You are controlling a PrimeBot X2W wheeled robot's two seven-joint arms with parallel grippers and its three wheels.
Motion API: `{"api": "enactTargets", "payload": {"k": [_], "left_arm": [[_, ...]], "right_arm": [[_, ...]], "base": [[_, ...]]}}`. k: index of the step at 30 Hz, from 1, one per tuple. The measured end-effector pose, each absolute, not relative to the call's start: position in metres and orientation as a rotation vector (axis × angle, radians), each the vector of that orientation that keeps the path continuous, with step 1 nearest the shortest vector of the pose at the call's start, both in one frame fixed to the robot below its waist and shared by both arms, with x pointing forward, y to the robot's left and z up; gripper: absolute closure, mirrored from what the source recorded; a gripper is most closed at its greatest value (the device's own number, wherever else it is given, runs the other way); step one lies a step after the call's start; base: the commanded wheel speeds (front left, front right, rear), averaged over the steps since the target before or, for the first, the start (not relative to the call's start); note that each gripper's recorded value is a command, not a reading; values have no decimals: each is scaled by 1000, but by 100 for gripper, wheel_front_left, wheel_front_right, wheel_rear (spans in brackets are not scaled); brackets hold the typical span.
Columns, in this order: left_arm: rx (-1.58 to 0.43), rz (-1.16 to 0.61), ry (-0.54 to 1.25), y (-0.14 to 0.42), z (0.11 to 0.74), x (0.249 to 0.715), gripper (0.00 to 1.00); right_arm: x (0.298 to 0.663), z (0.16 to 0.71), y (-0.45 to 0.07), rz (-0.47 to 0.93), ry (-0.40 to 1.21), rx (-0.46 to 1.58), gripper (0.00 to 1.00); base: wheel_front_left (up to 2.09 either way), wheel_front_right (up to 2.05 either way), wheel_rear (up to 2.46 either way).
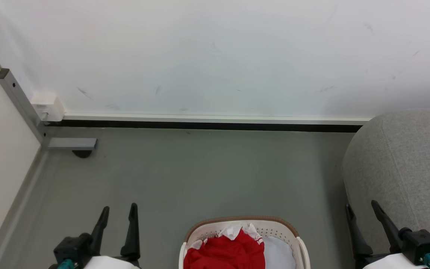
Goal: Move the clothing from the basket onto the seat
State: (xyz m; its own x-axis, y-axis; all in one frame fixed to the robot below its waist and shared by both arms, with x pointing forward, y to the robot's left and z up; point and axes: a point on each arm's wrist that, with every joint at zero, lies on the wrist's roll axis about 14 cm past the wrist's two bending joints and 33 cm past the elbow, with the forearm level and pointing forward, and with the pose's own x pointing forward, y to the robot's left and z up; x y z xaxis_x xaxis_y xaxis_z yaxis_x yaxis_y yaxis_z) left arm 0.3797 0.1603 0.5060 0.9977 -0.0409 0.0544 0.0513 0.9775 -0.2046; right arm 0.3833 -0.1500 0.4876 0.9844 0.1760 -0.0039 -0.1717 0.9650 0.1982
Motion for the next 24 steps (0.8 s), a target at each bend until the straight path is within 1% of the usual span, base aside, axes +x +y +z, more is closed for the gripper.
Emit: {"api": "enactTargets", "payload": {"k": [12,24], "left_arm": [[-129,-66,-64,156,506,379,0],[-75,-81,-65,153,503,378,0]], "right_arm": [[382,488,-145,203,8,127,0],[381,486,-149,198,1,76,0]], "base": [[0,0,0],[0,0,0]]}}
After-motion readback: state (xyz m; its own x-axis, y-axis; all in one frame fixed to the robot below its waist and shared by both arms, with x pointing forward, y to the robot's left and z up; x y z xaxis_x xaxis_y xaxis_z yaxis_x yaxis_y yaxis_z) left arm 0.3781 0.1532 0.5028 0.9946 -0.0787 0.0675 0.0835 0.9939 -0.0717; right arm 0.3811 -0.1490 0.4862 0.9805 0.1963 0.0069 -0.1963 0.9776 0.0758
